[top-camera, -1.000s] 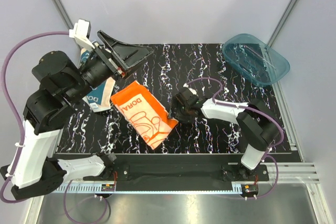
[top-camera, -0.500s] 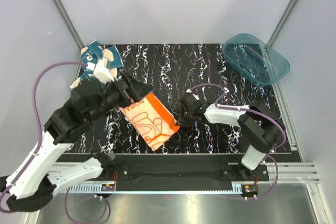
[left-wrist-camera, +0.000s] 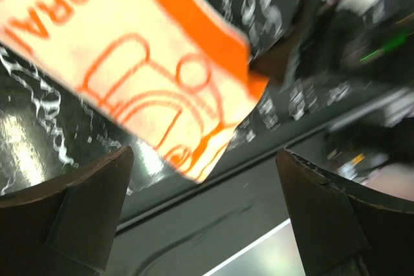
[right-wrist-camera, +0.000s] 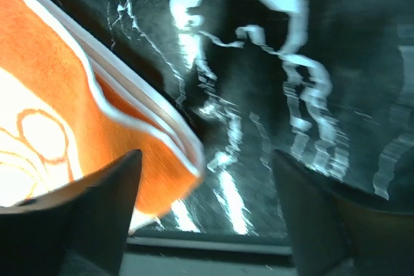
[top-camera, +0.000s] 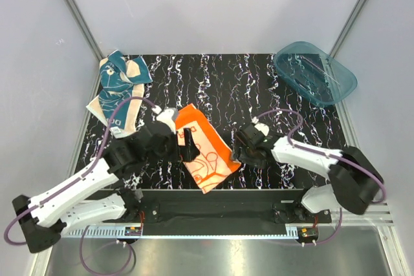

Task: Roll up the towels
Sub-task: Fold the towel, then roll the towel

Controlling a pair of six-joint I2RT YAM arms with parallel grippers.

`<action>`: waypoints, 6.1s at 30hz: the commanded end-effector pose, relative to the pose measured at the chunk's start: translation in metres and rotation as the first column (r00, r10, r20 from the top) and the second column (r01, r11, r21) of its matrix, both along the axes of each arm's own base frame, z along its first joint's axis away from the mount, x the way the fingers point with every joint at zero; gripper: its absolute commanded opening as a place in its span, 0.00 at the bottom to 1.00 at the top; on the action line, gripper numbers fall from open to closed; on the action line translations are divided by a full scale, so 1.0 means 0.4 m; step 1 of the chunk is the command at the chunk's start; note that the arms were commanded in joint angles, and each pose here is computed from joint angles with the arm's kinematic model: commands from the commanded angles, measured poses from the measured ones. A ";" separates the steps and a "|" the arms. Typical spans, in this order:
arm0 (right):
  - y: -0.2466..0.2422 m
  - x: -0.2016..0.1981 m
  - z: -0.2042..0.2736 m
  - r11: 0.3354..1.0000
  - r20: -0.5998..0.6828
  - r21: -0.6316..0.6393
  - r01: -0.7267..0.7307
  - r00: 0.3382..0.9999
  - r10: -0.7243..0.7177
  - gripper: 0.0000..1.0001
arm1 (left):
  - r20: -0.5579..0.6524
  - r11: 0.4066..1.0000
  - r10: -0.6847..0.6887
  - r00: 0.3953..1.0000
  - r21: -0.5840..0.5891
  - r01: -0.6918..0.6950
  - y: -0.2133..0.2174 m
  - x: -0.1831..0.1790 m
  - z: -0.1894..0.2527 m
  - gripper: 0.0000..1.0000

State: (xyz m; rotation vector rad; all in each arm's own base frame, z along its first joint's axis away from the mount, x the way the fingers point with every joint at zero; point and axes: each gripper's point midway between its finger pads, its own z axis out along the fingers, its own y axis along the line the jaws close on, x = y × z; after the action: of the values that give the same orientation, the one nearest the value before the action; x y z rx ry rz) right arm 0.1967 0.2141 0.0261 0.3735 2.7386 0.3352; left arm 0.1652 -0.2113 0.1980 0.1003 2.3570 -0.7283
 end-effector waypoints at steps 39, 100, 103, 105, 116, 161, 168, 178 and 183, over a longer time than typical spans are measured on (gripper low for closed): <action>-0.244 -0.034 0.260 0.973 0.272 -0.084 0.214 0.945 -0.184 0.98 | -0.028 0.720 -0.468 0.883 0.567 0.400 -0.200 -0.212 -0.389 0.59; 0.277 0.003 0.213 0.837 0.023 0.476 -0.271 0.955 0.297 0.20 | -0.098 0.860 -0.494 0.864 0.092 0.502 -0.213 -0.151 -0.306 0.07; 0.261 -0.017 0.155 0.856 -0.041 0.455 -0.247 0.954 0.297 0.18 | -0.089 0.872 -0.473 0.877 0.094 0.480 -0.207 -0.144 -0.306 0.06; 0.237 -0.032 0.118 0.877 -0.071 0.411 -0.249 0.950 0.303 0.18 | -0.088 0.878 -0.460 0.883 0.103 0.467 -0.200 -0.140 -0.306 0.06; 0.037 0.043 0.005 0.964 -0.142 0.227 -0.139 0.975 0.173 0.14 | -0.076 0.912 -0.401 0.913 0.061 0.406 -0.165 -0.128 -0.282 0.05; 0.284 0.131 0.246 0.579 0.463 0.572 -0.581 0.811 0.357 0.12 | -0.549 0.980 -0.194 0.813 -0.074 0.183 -0.055 0.084 -0.424 0.04; 0.281 0.215 0.155 0.679 0.417 0.535 -0.503 0.856 0.306 0.08 | -0.551 0.982 -0.180 0.815 -0.055 0.180 -0.044 0.101 -0.416 0.07; 0.237 0.266 0.021 0.750 0.314 0.539 -0.383 0.918 0.243 0.04 | -0.562 0.988 -0.135 0.816 -0.020 0.150 -0.010 0.101 -0.423 0.18; 0.235 0.270 0.007 0.758 0.315 0.530 -0.380 0.918 0.240 0.04 | -0.536 0.989 -0.098 0.839 0.038 0.140 0.014 0.108 -0.410 0.44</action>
State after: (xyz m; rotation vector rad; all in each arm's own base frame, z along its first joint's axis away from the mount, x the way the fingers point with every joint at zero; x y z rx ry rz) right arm 0.2877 0.3165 0.0405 -0.0346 2.4131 1.3358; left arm 0.2014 -0.2218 0.0302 0.0843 2.9491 -0.9455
